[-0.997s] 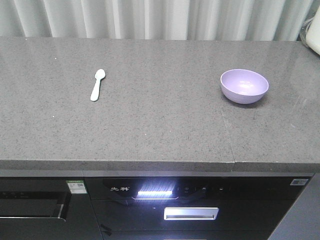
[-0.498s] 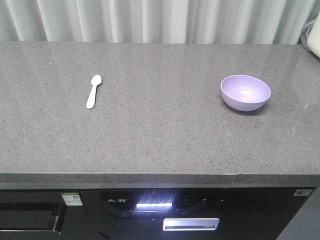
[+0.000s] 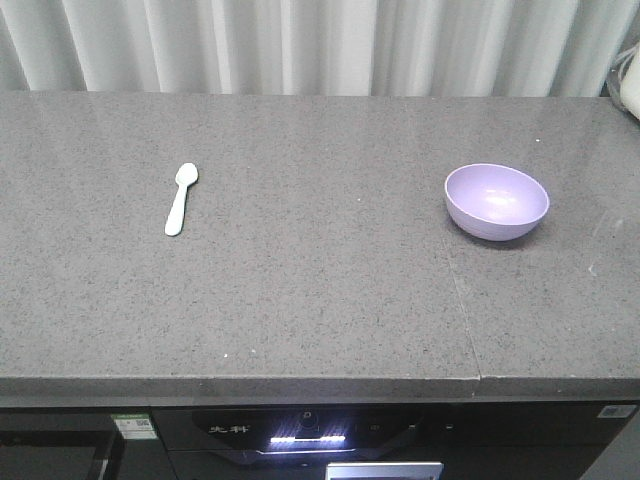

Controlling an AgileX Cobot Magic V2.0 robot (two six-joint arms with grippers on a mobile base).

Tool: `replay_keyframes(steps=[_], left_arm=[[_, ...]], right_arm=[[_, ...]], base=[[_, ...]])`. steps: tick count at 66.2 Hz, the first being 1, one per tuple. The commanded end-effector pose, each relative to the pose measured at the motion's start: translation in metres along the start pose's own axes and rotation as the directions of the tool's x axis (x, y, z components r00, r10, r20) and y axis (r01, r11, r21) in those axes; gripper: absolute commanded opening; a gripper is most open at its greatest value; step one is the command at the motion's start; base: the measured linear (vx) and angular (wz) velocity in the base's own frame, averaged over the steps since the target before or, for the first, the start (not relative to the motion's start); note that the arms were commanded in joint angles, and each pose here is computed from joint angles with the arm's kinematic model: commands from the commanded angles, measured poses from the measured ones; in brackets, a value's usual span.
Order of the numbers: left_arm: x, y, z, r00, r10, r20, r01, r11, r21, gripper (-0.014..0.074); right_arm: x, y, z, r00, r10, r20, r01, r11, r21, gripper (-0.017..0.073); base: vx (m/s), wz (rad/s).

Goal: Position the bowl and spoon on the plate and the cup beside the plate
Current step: 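Drive the base toward the counter holding the spoon and bowl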

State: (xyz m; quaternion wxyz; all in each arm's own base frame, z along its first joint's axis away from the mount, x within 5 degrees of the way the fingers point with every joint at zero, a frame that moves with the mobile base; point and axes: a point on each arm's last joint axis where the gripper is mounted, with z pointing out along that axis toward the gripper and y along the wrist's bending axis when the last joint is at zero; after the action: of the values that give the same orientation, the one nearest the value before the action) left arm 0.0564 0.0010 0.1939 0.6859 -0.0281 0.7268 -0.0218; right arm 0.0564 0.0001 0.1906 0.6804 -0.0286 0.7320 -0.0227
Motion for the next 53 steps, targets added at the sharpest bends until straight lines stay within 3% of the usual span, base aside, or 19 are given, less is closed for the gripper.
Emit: replay_keyframes(steps=[1, 53], left_arm=[[-0.0126, -0.0019, -0.0025, 0.995, -0.015, 0.098, 0.013, 1.0, 0.021, -0.0006], [-0.0126, -0.0019, -0.0025, 0.995, -0.015, 0.098, 0.013, 1.0, 0.021, -0.0006]], right_arm=[[-0.0046, -0.0004, -0.0001, 0.997, -0.009, 0.07, 0.008, 1.0, 0.008, -0.001], [-0.0046, -0.0004, -0.0001, 0.997, -0.009, 0.07, 0.008, 1.0, 0.008, -0.001]], base=[[0.06, 0.0], [0.05, 0.0]])
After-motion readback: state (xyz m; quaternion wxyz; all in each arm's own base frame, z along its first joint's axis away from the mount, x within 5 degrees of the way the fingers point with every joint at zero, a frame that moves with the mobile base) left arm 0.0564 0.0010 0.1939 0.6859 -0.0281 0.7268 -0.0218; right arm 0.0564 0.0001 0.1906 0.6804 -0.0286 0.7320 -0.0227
